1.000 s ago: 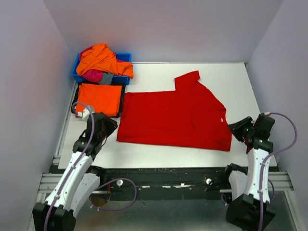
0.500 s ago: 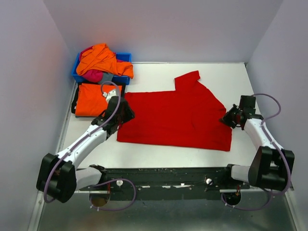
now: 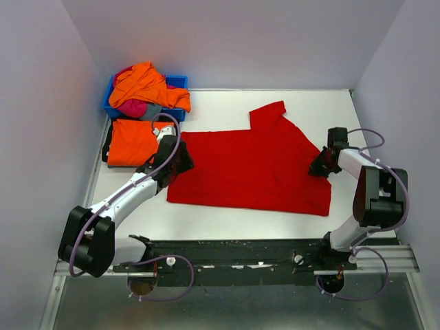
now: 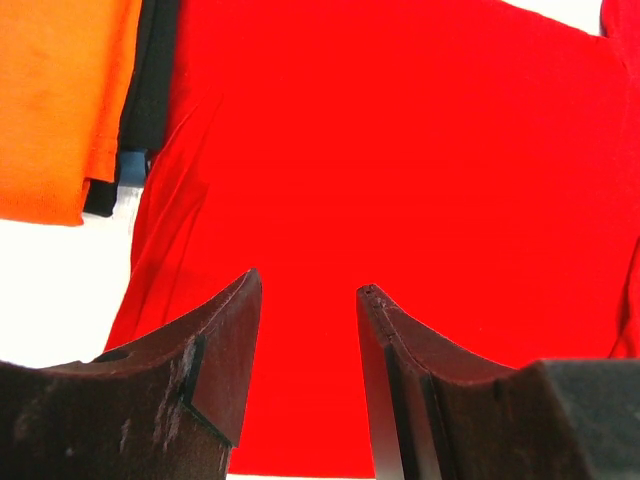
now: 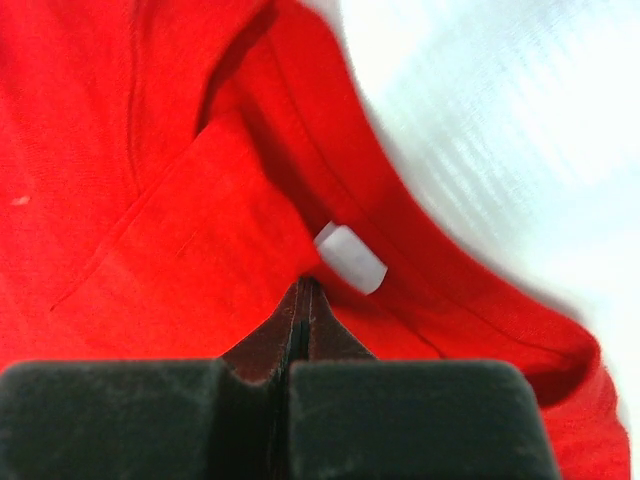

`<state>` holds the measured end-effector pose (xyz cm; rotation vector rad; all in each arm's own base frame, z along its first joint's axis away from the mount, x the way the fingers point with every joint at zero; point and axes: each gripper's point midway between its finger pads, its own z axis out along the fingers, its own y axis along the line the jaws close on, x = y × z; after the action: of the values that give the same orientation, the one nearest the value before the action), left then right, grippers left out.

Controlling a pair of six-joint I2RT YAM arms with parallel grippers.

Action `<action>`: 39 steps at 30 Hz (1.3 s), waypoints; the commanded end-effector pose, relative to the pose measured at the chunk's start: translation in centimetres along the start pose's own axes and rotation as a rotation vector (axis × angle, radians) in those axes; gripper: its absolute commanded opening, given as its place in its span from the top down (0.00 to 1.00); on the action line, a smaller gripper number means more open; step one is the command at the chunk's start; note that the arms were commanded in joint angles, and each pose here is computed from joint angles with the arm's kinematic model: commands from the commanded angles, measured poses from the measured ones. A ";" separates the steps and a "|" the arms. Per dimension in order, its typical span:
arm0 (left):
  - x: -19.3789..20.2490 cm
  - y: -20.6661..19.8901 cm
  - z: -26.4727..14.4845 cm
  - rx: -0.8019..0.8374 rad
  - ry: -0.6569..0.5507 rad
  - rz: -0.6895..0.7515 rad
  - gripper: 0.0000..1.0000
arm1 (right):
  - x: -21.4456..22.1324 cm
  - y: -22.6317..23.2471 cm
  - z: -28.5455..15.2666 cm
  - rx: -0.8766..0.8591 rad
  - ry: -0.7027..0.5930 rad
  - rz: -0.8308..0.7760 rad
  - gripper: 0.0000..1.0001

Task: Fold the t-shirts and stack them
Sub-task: Grap the side of the flattened tshirt furthest away from the robot with both arms

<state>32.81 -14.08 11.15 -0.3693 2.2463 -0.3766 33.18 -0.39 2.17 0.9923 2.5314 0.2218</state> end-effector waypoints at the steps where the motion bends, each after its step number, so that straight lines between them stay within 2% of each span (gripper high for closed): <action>1: -1.1 -1.1 0.0 0.037 -0.034 0.023 0.44 | -1.5 -2.6 0.5 0.190 -0.042 0.038 0.99; 9: -0.4 -1.1 1.0 0.040 -0.006 0.032 0.43 | -2.4 -5.6 0.1 0.370 -0.056 0.049 0.99; 17: -0.7 -2.4 3.3 0.035 0.034 0.027 0.43 | -4.3 -8.2 -2.1 0.393 -0.134 0.136 0.99; 21: -2.4 -4.0 5.3 0.018 0.038 0.045 0.44 | -6.2 -4.8 -3.4 0.213 -0.186 0.083 0.99; 25: -3.7 -5.1 7.2 -0.026 0.046 0.091 0.44 | -7.6 -1.8 -5.4 0.056 -0.255 0.027 0.92; 33: -5.4 -4.9 11.9 -0.176 0.084 0.196 0.44 | -8.5 3.4 -6.7 -0.131 -0.284 -0.044 0.81; 35: -5.3 -3.8 13.3 -0.248 0.090 0.231 0.44 | -8.6 4.9 -6.8 -0.172 -0.286 -0.066 0.81; 39: -5.6 -3.8 15.0 -0.284 0.098 0.261 0.44 | -9.0 6.3 -6.9 -0.211 -0.286 -0.079 0.80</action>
<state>48.40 -19.21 8.91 -0.2457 2.3497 -0.1222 37.60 -3.23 11.10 0.8693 2.2795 0.1987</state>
